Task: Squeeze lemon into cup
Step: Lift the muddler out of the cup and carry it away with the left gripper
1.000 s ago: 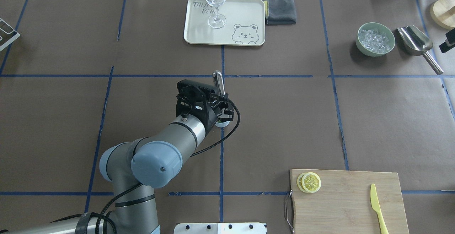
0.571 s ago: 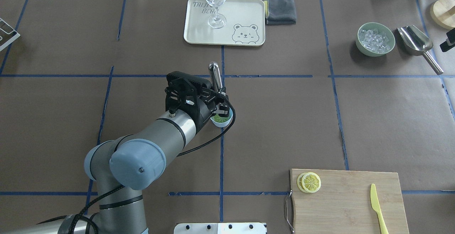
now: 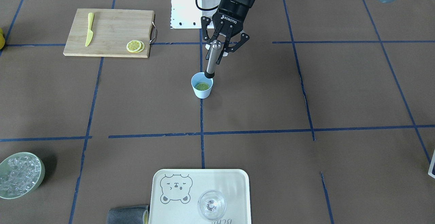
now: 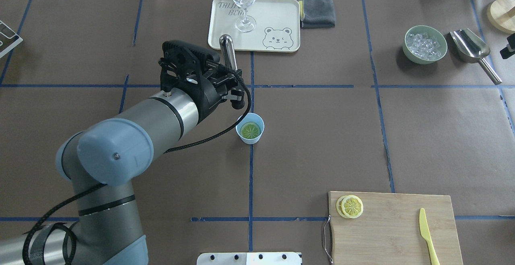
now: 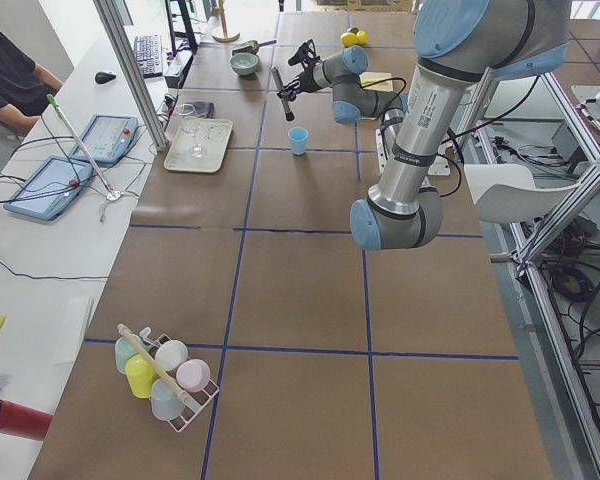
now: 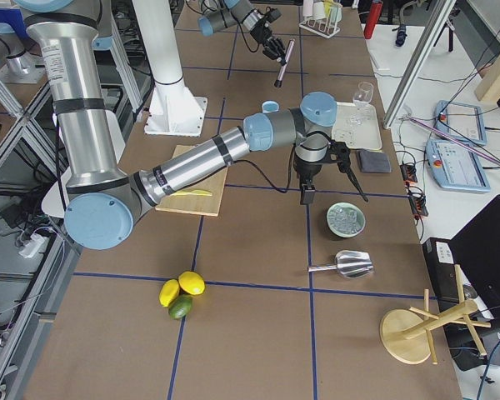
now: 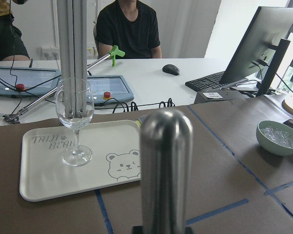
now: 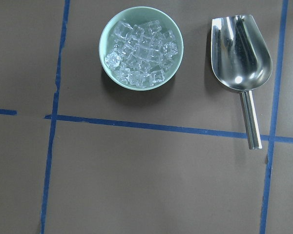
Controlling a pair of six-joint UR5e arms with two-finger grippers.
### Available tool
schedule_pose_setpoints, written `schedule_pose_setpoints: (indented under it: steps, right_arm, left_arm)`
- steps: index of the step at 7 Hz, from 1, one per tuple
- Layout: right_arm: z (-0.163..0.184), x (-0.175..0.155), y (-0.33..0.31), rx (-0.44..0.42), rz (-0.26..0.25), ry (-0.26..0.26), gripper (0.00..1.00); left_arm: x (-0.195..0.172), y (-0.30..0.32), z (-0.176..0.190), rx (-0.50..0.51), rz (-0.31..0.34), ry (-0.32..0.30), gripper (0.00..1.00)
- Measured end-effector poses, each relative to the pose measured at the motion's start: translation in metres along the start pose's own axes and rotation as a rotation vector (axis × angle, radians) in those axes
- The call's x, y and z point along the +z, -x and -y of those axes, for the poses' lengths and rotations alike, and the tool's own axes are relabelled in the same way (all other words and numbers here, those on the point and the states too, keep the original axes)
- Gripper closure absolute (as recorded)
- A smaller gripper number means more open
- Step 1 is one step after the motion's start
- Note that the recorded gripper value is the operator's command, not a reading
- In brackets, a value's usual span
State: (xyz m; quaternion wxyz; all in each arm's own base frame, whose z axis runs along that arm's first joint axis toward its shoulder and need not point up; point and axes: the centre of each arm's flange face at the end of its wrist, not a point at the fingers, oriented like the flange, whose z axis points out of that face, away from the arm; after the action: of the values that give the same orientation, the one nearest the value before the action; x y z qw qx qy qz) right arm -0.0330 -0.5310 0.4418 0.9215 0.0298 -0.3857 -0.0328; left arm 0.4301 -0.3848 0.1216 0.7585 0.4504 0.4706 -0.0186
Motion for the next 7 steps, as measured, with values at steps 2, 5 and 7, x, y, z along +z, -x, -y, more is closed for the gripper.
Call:
schedule_pose_setpoints:
  steps: [2,5,7]
  right_arm:
    - [0.000,0.001,-0.002,0.003,0.001,0.002,0.00]
    - [-0.003,0.003,-0.004,0.007,0.006,0.007,0.00]
    - [-0.004,0.003,-0.003,0.007,0.021,0.009,0.00]
  left_arm:
    - [-0.007,0.073,0.004,0.024,0.032,0.131,1.00]
    - [-0.030,0.210,-0.005,-0.032,0.093,0.388,1.00]
    - [-0.041,0.262,-0.007,-0.136,0.196,0.578,1.00]
